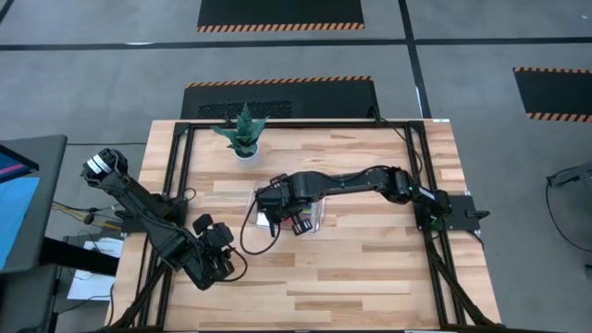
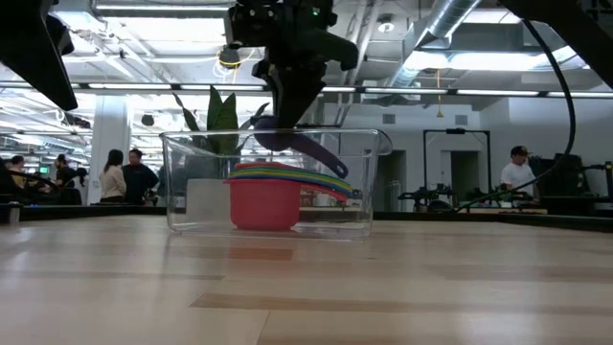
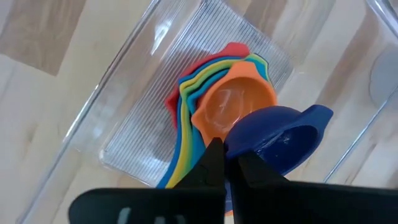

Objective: Nest measuring cups in basket
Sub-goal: Stack the dark blue measuring cup into the orange measuring cup

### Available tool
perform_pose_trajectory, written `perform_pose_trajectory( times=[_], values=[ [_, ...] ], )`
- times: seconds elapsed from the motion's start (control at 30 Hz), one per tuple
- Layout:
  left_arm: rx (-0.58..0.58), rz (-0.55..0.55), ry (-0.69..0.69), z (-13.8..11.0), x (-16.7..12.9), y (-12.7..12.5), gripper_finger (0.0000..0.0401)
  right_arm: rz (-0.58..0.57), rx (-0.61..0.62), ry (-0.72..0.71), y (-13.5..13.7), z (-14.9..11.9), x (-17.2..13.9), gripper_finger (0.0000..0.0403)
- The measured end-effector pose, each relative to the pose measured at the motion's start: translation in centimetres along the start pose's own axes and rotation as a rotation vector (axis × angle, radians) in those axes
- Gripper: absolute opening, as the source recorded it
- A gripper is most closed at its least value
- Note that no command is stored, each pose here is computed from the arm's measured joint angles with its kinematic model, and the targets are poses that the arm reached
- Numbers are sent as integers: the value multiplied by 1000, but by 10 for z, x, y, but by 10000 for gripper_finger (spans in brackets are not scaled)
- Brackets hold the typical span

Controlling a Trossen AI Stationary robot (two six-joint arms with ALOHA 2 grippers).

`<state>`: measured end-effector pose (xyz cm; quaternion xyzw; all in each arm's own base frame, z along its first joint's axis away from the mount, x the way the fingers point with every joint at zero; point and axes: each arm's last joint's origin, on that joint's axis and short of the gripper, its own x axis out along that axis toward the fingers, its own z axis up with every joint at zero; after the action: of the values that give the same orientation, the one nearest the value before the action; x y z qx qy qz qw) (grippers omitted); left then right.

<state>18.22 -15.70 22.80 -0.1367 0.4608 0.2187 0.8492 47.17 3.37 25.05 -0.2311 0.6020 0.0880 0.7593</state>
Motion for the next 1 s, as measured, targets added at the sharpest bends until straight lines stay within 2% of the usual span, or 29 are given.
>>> perform_pose_trajectory(
  times=[0.17,0.33,0.43,0.67,0.83,1.0],
  values=[
    [-11,0,0,0,0,0,143,3,-29,2,-5,-2,1,9],
    [-11,0,0,0,0,0,143,4,-55,3,-8,-4,2,43],
    [-10,0,0,0,0,0,143,5,-55,3,-8,-4,2,49],
    [-6,0,0,0,0,0,143,7,-61,-1,-8,-3,2,34],
    [-6,0,0,0,0,0,143,7,-62,-1,-7,-3,2,9],
    [-6,0,0,0,0,0,143,7,-61,-2,-7,-3,2,15]
  ],
)
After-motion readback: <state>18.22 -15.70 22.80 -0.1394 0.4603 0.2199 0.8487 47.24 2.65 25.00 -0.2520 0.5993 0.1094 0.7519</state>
